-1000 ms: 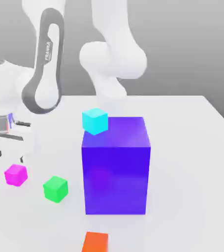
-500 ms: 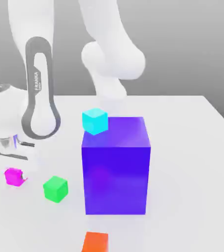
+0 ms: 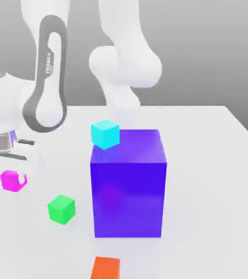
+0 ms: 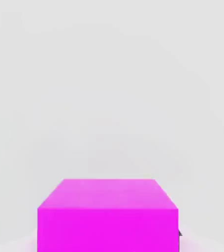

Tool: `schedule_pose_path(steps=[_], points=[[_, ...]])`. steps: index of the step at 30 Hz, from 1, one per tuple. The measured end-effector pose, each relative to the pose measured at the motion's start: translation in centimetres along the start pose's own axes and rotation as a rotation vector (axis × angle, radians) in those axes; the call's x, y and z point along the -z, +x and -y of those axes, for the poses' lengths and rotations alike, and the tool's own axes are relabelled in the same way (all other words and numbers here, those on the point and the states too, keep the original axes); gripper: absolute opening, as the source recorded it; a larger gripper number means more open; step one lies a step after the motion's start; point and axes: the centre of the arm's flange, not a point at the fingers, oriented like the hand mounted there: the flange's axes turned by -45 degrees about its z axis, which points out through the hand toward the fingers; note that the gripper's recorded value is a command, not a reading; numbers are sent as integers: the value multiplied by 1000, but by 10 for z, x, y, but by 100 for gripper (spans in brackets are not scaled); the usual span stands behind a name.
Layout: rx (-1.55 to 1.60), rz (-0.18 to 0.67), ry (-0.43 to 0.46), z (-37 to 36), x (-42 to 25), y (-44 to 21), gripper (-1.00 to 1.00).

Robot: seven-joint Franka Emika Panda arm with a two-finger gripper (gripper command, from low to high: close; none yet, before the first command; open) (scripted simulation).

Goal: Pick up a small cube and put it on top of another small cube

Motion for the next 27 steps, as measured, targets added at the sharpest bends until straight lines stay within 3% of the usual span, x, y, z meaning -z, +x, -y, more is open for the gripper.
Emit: schedule_pose_path(steps=[19,27], points=[[705,-68,242,153,-23,178,-100],[904,-85,308,197,-27,198,-100]])
